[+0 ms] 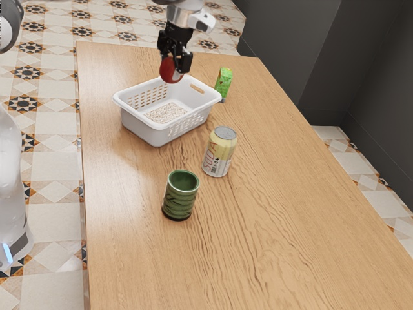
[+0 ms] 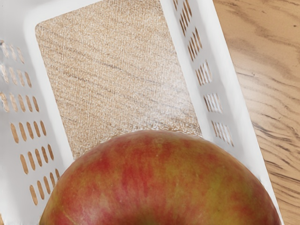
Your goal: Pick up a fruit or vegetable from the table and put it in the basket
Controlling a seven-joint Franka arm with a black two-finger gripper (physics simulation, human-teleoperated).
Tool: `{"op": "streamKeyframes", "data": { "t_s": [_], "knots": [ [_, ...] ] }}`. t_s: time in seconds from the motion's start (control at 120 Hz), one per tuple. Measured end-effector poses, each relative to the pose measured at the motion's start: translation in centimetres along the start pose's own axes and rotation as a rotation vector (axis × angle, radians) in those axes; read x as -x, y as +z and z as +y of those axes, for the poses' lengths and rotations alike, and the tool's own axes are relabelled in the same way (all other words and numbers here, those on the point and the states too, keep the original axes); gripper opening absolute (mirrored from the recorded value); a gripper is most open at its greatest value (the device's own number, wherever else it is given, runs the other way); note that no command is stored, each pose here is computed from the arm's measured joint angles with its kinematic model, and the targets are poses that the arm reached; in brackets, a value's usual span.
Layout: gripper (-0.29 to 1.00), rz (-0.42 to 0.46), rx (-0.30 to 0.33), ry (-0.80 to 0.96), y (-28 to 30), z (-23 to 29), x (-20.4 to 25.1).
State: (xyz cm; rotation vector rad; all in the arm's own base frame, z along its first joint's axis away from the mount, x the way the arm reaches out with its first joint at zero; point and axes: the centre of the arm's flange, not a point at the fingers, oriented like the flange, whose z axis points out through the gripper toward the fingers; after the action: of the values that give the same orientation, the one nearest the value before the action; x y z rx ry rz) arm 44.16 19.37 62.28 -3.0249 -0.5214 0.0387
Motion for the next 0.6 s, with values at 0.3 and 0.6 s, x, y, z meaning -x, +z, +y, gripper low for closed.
{"op": "streamKeyframes", "data": {
  "t_s": [0.3,0.6],
  "knots": [
    [0.41,-0.022,-0.005,-0.045,2.2,-2.5,-1.5],
    [0.67,0.024,0.010,-0.043,1.9,-2.3,-2.2]
  ]
}}
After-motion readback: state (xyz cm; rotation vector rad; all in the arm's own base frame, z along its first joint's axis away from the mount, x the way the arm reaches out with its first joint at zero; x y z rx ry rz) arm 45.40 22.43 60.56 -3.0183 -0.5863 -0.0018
